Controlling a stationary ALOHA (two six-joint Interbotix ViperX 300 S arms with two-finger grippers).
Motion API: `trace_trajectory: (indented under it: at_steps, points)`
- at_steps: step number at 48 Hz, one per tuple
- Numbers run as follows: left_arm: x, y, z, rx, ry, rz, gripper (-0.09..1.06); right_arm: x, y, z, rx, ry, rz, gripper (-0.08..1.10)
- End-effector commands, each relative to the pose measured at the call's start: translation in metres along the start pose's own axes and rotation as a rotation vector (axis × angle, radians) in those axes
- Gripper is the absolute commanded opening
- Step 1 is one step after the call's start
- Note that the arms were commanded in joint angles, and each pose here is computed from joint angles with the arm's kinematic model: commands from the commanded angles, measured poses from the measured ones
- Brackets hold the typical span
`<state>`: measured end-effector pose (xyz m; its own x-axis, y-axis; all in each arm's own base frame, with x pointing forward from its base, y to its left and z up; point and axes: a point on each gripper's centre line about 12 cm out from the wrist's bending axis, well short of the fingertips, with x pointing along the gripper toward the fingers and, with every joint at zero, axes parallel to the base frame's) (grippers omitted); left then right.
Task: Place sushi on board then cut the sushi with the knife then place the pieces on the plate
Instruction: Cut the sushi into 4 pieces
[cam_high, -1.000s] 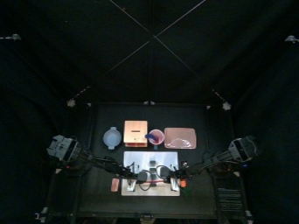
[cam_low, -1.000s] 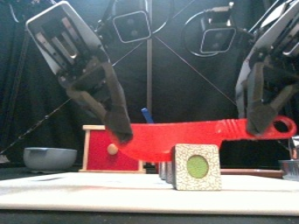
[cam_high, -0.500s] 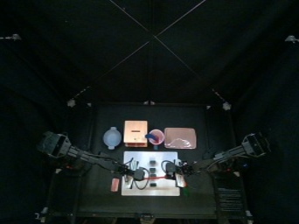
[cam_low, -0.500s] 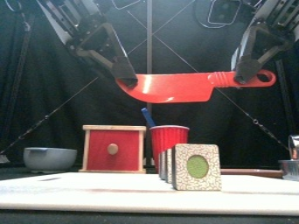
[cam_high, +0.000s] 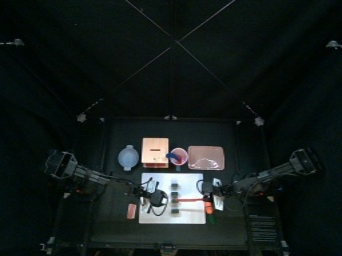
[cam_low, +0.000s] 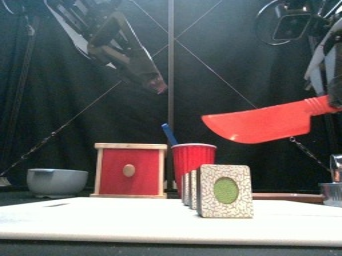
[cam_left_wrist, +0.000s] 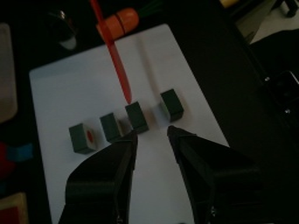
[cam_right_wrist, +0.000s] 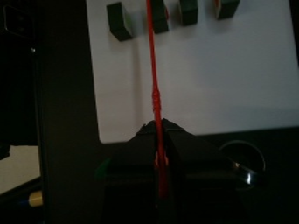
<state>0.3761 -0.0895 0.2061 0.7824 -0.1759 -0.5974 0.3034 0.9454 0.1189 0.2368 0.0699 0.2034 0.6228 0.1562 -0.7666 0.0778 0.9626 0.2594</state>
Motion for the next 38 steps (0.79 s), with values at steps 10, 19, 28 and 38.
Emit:
trace_trajectory:
  at_steps: [10, 19, 28, 38]
  points:
    - [-0.022, 0.019, 0.011, 0.019, -0.276, 0.048, 0.74, -0.020, -0.009, -0.021, 0.102, 0.079, -0.004, 0.35]
    - [-0.031, 0.035, -0.002, -0.029, -0.432, 0.094, 0.74, -0.024, -0.023, -0.032, 0.148, 0.144, -0.058, 0.35]
    - [-0.034, 0.038, -0.013, -0.070, -0.483, 0.112, 0.74, -0.026, -0.031, -0.044, 0.192, 0.185, -0.081, 0.36]
    - [-0.032, 0.039, -0.019, -0.098, -0.466, 0.117, 0.74, -0.026, -0.043, -0.055, 0.243, 0.194, -0.100, 0.37]
